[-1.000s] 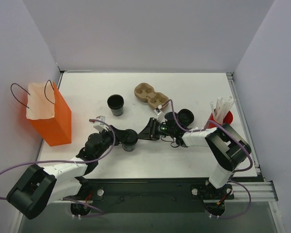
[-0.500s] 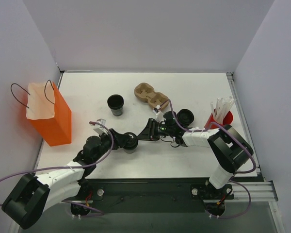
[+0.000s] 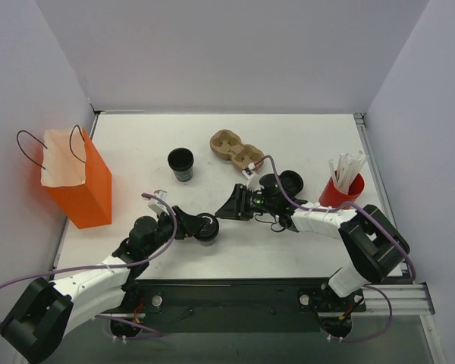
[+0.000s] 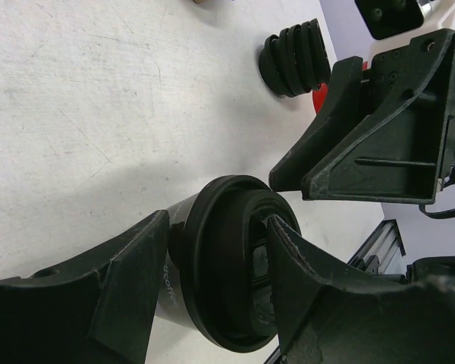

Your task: Pack the takeout coffee

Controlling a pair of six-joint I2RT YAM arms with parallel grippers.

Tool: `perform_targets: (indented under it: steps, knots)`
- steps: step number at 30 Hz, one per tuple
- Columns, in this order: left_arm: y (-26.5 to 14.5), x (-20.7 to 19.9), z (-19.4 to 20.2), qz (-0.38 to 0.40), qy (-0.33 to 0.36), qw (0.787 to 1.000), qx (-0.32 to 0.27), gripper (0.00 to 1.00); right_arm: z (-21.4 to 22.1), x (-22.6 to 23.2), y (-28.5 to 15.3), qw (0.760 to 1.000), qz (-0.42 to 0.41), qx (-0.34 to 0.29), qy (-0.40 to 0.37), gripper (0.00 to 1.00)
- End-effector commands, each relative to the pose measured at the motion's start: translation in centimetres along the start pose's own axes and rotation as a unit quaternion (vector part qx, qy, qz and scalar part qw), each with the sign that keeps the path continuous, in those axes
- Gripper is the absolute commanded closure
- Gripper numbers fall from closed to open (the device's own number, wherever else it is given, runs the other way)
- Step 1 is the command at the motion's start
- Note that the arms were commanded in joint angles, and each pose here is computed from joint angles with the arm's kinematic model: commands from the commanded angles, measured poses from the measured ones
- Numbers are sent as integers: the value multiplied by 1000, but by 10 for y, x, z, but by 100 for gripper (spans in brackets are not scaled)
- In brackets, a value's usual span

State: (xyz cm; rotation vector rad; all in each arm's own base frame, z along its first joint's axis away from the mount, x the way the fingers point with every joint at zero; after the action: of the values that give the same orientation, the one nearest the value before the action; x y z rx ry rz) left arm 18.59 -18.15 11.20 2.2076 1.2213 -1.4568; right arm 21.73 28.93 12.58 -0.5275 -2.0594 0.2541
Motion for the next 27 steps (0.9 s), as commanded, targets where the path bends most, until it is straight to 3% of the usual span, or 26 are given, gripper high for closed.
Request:
perform_targets:
  steps: [1,9,20,27]
  knots:
    - [-16,44,34,-83,0,994,74,38,4,7,-12,1000,3,-6,-22,65]
    - [-17,46,35,-87,1,993,73,38,29,7,-24,1000,14,6,-12,65]
    - [-19,48,36,-89,5,994,70,38,38,16,-4,1000,-15,16,0,66]
    - [-20,53,37,-102,8,992,70,38,51,-7,-2,998,47,26,12,73]
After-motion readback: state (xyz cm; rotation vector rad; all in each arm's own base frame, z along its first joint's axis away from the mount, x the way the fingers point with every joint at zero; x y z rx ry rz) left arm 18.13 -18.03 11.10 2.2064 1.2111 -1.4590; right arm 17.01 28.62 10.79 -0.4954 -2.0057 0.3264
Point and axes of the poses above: each gripper's point midway between its finger pads, its own y axis out along the fingers, its own x axis along the line the jaws close on, z = x × y, the point moved 5 cm from there along -y, back along the fingers, and after that the axes turned 10 degrees about -y, right-handed, at the moved point
